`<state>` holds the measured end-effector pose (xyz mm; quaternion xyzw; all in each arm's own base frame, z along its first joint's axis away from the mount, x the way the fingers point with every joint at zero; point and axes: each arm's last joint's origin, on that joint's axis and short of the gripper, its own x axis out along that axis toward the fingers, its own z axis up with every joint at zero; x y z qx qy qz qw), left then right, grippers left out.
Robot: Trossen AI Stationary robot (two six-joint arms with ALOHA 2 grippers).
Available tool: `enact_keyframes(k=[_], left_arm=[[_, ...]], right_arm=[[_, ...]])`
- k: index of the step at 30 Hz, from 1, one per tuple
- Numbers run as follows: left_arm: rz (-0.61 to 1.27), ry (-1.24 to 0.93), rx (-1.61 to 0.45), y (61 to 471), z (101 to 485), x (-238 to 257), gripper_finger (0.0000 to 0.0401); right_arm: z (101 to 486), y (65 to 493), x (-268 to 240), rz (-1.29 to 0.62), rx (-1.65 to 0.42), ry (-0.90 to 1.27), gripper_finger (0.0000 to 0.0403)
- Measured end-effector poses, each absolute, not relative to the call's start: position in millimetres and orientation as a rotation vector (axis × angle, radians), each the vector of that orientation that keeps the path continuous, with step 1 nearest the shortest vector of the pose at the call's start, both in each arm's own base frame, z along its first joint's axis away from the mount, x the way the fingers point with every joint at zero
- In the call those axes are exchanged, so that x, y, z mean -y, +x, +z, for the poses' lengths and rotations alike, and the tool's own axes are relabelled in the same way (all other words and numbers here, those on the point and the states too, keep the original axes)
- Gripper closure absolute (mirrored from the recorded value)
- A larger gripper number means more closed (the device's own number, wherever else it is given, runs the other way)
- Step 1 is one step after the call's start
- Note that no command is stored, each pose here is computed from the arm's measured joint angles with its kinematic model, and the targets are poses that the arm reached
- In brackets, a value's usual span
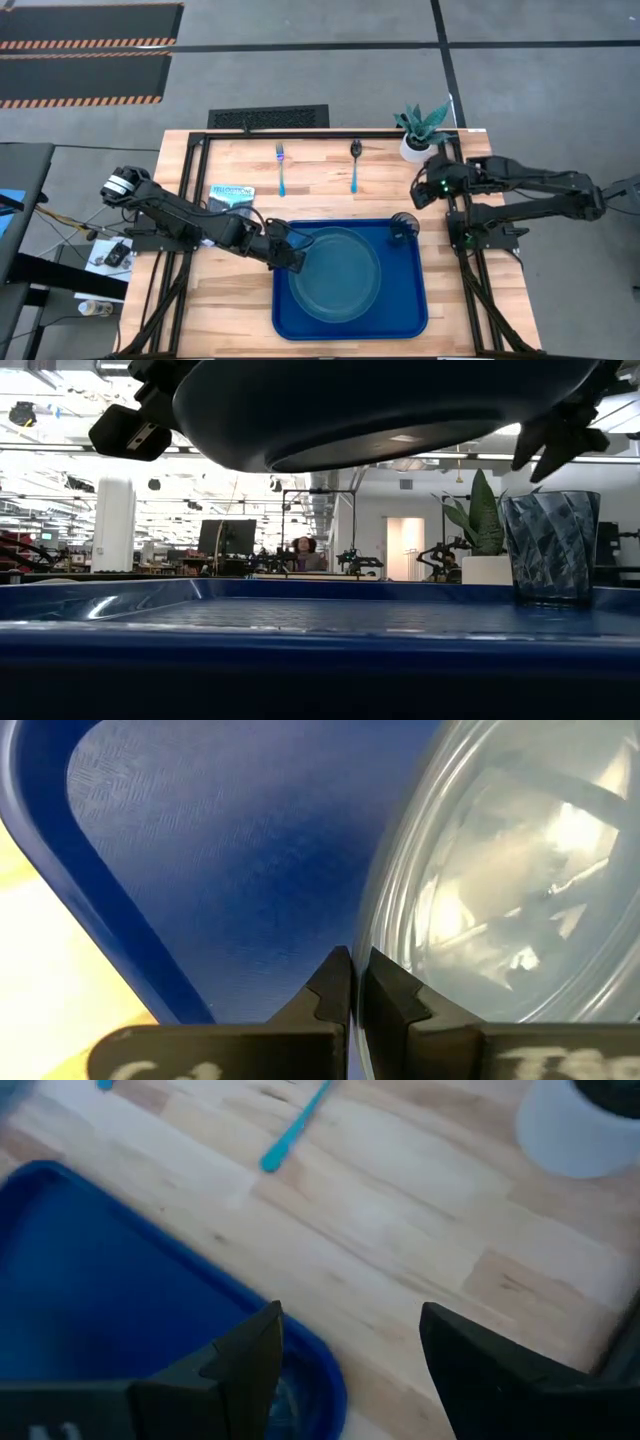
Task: Pick and place plate/cup/fork/spoon on tray
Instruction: Put the blue plate on the bottom right of the blue tray
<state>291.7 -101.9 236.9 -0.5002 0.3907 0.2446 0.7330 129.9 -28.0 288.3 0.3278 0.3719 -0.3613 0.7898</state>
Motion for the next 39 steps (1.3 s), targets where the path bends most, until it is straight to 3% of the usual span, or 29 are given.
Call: enact_keyframes(k=[6, 11, 26, 39], left_arm=[[0.551, -1.099, -0.854, 292, 237, 99, 0.0401], [0.564, -1.102, -0.842, 293, 236, 97, 0.0401], [0.579, -1.095, -0.754, 295, 239, 98, 0.0401], [0.597, -1.03, -0.69, 291, 240, 109, 0.0401]], right_arm=[[309, 153, 27, -0.531, -0.556, 0.842, 0.0143], [324, 177, 20, -0.322, -0.412, 0.814, 0.0143], [309, 169, -9, -0.236, -0.662, 0.941, 0.0143], [313, 148, -81, 0.006, -0.83, 1.105, 0.0143]])
